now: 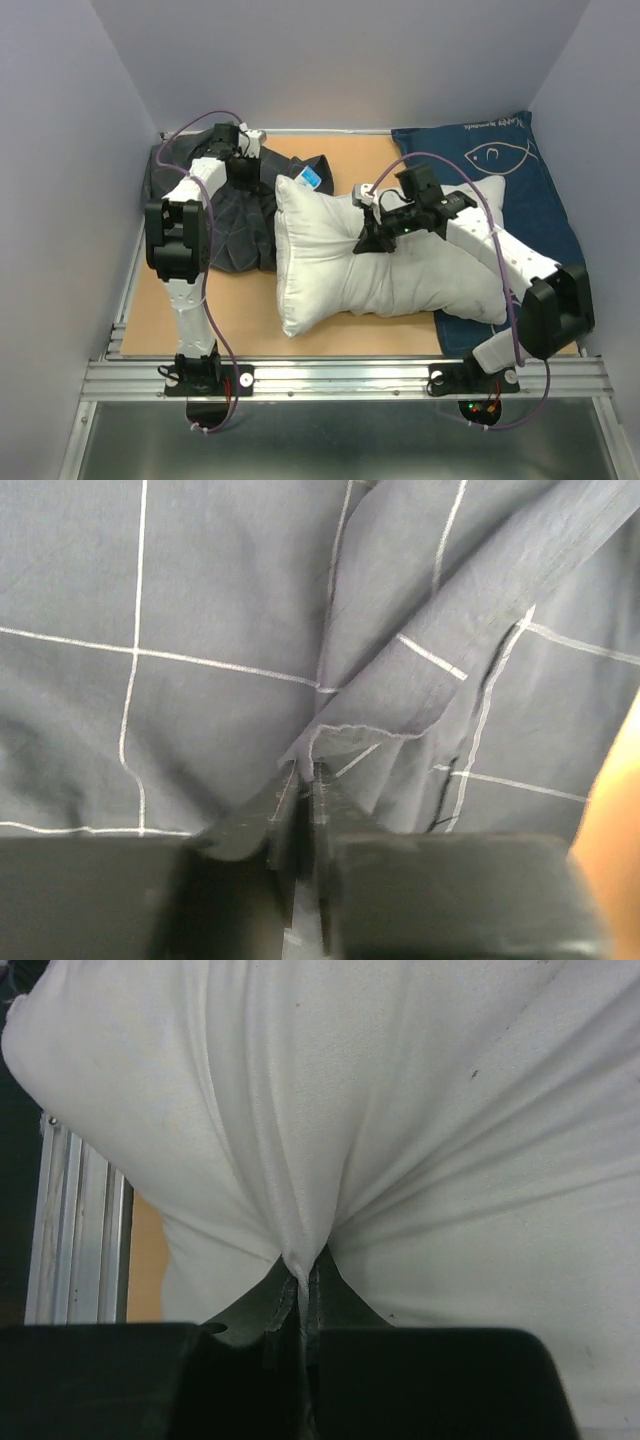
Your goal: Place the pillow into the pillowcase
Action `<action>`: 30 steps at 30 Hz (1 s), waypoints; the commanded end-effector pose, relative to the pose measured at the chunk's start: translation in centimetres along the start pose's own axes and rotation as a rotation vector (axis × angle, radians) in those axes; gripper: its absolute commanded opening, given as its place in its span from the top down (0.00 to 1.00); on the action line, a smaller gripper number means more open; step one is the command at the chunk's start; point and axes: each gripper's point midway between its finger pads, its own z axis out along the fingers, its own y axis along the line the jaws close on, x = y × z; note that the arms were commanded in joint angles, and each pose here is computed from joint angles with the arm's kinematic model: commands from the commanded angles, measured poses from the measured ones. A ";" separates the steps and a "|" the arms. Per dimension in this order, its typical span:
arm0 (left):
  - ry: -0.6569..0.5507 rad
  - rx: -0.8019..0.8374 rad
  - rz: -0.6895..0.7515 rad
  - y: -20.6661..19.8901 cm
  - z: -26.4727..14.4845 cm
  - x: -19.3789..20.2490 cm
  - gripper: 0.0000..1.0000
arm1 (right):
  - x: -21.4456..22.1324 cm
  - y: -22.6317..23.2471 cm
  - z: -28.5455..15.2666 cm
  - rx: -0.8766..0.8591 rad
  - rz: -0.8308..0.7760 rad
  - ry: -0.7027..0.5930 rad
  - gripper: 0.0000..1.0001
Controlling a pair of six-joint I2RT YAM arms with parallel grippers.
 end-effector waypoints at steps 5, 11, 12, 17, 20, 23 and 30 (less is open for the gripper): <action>-0.243 0.083 0.081 -3.2 -8.6 -6.5 1.00 | 4.1 0.7 3.1 -0.077 0.147 0.171 1.00; -0.268 0.076 0.143 -4.0 -11.0 -5.2 1.00 | 7.1 -0.4 5.1 -0.122 0.245 0.289 1.00; -0.271 0.084 0.155 -4.2 -11.3 -5.0 1.00 | 7.7 -1.0 5.6 -0.128 0.273 0.314 0.99; -0.328 0.053 0.230 -4.7 -14.4 -4.5 1.00 | 8.3 -2.2 6.6 -0.147 0.310 0.359 0.99; -0.342 0.100 0.304 -6.1 -15.8 -3.6 0.98 | 7.9 -3.6 7.2 -0.134 0.342 0.360 0.99; -0.345 0.148 0.404 -7.4 -17.2 -2.0 0.95 | 7.2 -4.9 7.2 -0.119 0.391 0.346 1.00; -0.358 0.240 0.580 -9.7 -19.2 1.6 0.86 | 6.5 -8.9 6.5 -0.105 0.503 0.349 0.99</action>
